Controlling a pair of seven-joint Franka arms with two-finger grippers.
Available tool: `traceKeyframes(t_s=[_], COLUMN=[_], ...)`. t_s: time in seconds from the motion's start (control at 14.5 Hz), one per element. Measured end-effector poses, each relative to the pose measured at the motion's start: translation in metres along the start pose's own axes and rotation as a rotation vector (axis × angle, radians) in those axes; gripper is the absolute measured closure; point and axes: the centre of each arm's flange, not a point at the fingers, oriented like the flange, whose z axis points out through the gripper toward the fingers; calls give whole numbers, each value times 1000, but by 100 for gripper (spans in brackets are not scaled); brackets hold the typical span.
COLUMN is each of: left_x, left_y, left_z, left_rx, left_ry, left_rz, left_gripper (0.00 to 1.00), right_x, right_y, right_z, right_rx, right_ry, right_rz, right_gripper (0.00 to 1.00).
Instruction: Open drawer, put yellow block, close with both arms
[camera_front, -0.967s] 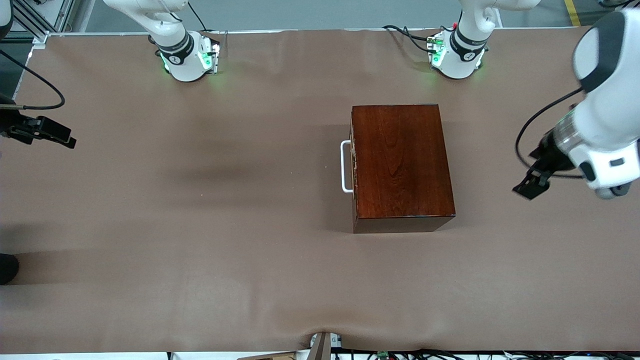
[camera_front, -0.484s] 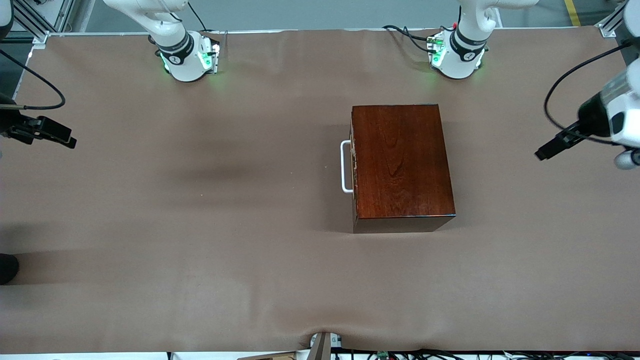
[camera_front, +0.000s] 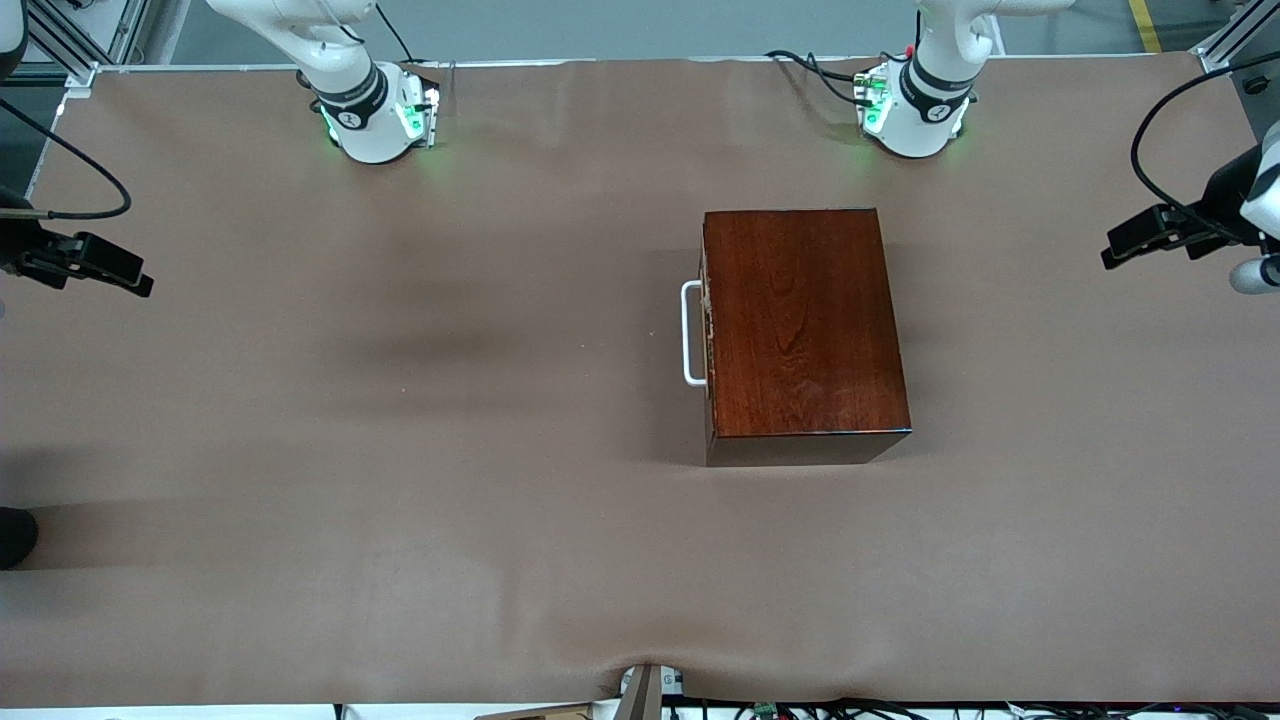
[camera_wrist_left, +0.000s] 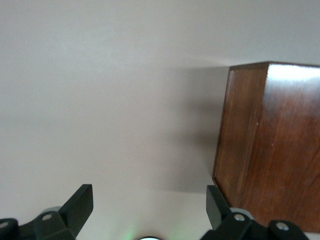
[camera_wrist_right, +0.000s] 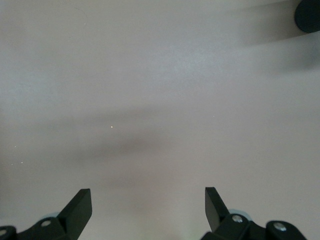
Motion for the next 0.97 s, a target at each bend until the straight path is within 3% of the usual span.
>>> traceKeyframes(t_s=[0.41, 0.97], left_x=[-9, -14], left_y=[25, 41], left_z=[-31, -41], left_rx=[3, 8], left_ry=[40, 40], left_rz=[106, 134], left_gripper=[0, 0], right_x=[0, 0], right_y=[0, -1], right_z=[0, 0], right_rx=[0, 0], right_ry=[0, 0], right_rz=[-1, -1], right_gripper=[0, 0])
